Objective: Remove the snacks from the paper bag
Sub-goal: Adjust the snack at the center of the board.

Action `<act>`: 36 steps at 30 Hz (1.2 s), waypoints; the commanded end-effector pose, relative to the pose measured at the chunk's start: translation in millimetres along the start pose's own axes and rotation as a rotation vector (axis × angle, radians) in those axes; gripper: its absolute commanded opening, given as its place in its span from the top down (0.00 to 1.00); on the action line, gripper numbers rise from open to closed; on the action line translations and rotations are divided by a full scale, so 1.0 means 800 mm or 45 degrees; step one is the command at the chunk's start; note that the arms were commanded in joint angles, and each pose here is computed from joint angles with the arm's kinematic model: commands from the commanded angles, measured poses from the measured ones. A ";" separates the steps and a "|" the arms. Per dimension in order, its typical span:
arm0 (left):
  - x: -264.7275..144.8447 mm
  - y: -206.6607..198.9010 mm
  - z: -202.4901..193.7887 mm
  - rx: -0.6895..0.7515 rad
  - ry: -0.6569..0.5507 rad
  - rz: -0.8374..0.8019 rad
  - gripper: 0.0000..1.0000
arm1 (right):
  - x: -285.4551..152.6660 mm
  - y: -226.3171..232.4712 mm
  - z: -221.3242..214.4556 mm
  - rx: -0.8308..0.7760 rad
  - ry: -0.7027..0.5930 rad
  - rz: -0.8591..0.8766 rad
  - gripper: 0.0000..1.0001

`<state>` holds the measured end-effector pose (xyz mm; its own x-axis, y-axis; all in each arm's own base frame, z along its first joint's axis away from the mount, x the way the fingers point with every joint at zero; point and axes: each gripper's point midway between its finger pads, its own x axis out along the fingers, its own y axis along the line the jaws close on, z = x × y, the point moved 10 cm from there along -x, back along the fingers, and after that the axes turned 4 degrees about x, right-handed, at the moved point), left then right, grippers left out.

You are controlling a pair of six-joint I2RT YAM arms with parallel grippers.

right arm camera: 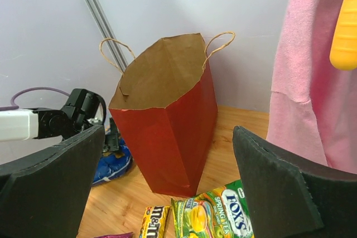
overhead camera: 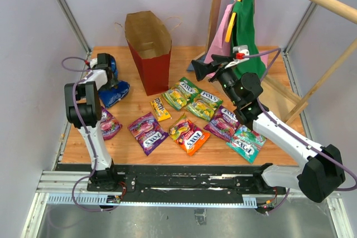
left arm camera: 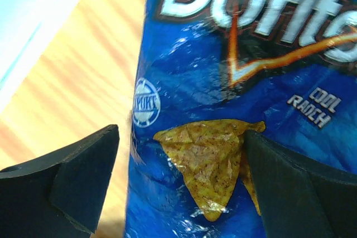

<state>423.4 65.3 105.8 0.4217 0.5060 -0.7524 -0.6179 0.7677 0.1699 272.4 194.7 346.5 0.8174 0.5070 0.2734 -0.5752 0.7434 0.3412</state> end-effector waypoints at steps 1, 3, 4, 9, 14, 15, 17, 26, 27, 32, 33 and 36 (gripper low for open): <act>0.019 0.067 -0.027 0.051 0.119 0.375 0.01 | 0.001 -0.004 0.003 -0.003 -0.016 -0.001 0.02; 0.012 0.076 -0.017 0.059 0.091 0.412 0.01 | 0.001 -0.004 0.003 -0.002 -0.016 -0.001 0.02; 0.008 0.077 -0.011 0.066 0.077 0.423 0.01 | 0.002 -0.004 0.002 0.001 -0.015 -0.001 0.02; -0.025 0.076 0.028 0.008 -0.033 0.297 0.02 | 0.007 -0.003 -0.002 0.024 -0.001 0.019 0.02; -0.053 0.060 0.054 -0.077 -0.146 -0.034 0.02 | 0.007 -0.003 -0.003 0.023 0.003 0.014 0.02; -0.055 0.055 0.058 -0.086 -0.163 -0.094 0.02 | 0.006 -0.003 -0.002 0.021 0.001 0.011 0.02; -0.052 0.047 0.062 -0.093 -0.177 -0.165 0.02 | 0.005 -0.005 -0.002 0.015 0.002 0.004 0.02; 0.020 0.008 0.053 -0.134 -0.004 -0.160 0.06 | -0.006 -0.019 0.002 -0.020 -0.019 -0.053 0.02; 0.024 0.003 0.053 -0.153 -0.014 -0.193 0.06 | -0.007 -0.021 0.002 -0.019 -0.019 -0.058 0.02; 0.039 -0.029 0.062 -0.217 -0.040 -0.437 0.11 | -0.011 -0.030 0.002 -0.004 -0.018 -0.075 0.02; 0.038 -0.036 0.065 -0.223 -0.047 -0.484 0.12 | -0.011 -0.031 0.002 0.000 -0.018 -0.077 0.02; 0.034 -0.057 0.075 -0.217 -0.081 -0.579 0.12 | -0.013 -0.036 0.000 0.009 -0.015 -0.086 0.02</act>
<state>474.3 87.3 111.2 0.5946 0.2966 -0.7473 -0.5661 0.8145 -0.1272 282.0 176.8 331.7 0.8518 0.4668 0.2378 -0.5235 0.7751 0.3537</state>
